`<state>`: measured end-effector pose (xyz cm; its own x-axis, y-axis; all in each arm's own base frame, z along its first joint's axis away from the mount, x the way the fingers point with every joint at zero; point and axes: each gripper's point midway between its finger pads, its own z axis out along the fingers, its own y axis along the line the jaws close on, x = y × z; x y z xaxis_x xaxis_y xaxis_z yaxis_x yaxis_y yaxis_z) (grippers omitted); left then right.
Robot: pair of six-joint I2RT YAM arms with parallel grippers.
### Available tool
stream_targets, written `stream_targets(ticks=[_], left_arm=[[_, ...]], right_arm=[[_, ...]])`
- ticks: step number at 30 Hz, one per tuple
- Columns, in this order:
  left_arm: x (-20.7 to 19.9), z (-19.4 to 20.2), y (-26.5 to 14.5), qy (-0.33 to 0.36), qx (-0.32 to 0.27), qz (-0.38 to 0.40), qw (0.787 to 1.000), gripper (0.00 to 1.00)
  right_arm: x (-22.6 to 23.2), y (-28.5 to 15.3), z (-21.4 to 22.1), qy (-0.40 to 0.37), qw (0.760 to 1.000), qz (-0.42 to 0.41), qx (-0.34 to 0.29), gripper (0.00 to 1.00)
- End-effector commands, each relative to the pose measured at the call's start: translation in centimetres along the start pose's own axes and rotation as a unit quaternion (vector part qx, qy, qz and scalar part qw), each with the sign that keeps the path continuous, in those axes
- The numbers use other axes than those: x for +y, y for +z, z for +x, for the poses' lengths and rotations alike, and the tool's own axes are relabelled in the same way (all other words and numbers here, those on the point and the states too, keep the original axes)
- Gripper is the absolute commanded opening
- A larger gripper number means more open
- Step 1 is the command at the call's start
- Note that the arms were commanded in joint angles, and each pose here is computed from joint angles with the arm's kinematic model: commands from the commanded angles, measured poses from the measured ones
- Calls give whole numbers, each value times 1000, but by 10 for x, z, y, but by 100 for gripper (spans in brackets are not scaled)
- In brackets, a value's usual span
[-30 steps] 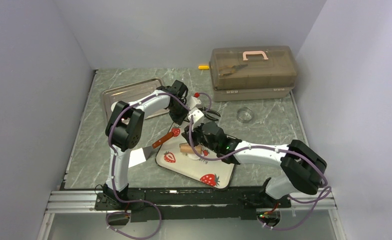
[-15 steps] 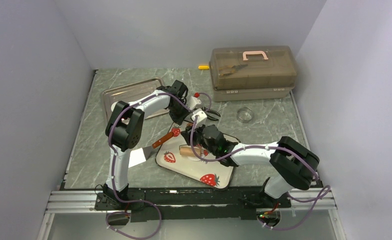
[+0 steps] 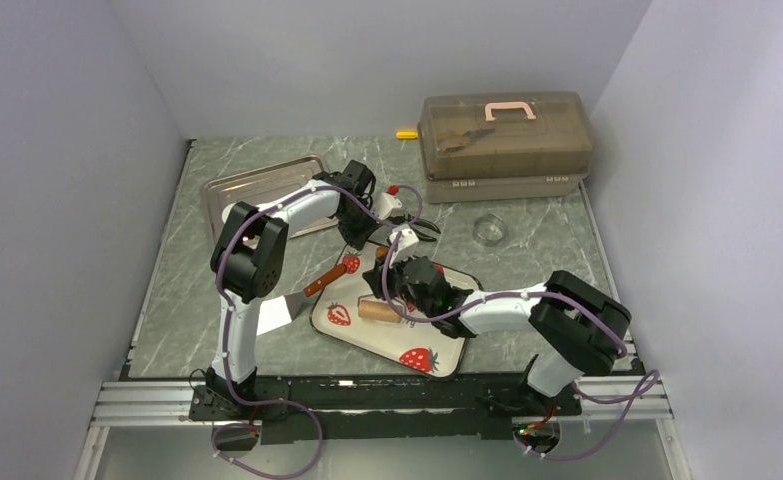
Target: Roll out the dumpling wrappers from the dough
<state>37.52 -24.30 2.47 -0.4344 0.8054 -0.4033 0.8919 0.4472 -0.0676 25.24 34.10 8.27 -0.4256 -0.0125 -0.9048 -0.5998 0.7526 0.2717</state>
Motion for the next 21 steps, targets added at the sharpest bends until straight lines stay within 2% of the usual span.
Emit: stream_targets(ticks=[1,8,12,16,18,21], left_arm=[[7,5,11,7,10,-10,1000,0],[7,5,11,7,11,-10,1000,0],[7,5,11,7,11,-10,1000,0],[7,5,12,6,12,-8,1000,0],[7,4,12,7,12,-8,1000,0],[7,5,12,6,12,-8,1000,0]], right_arm=[[-64,-74,164,-65,951,82,292,0],[-61,-69,159,-95,945,75,303,0],[-51,-57,139,-111,950,59,287,0],[-35,-43,96,-145,957,36,249,0],[-22,-35,56,-158,965,22,208,0],[-8,-29,-7,-135,981,-6,139,0]])
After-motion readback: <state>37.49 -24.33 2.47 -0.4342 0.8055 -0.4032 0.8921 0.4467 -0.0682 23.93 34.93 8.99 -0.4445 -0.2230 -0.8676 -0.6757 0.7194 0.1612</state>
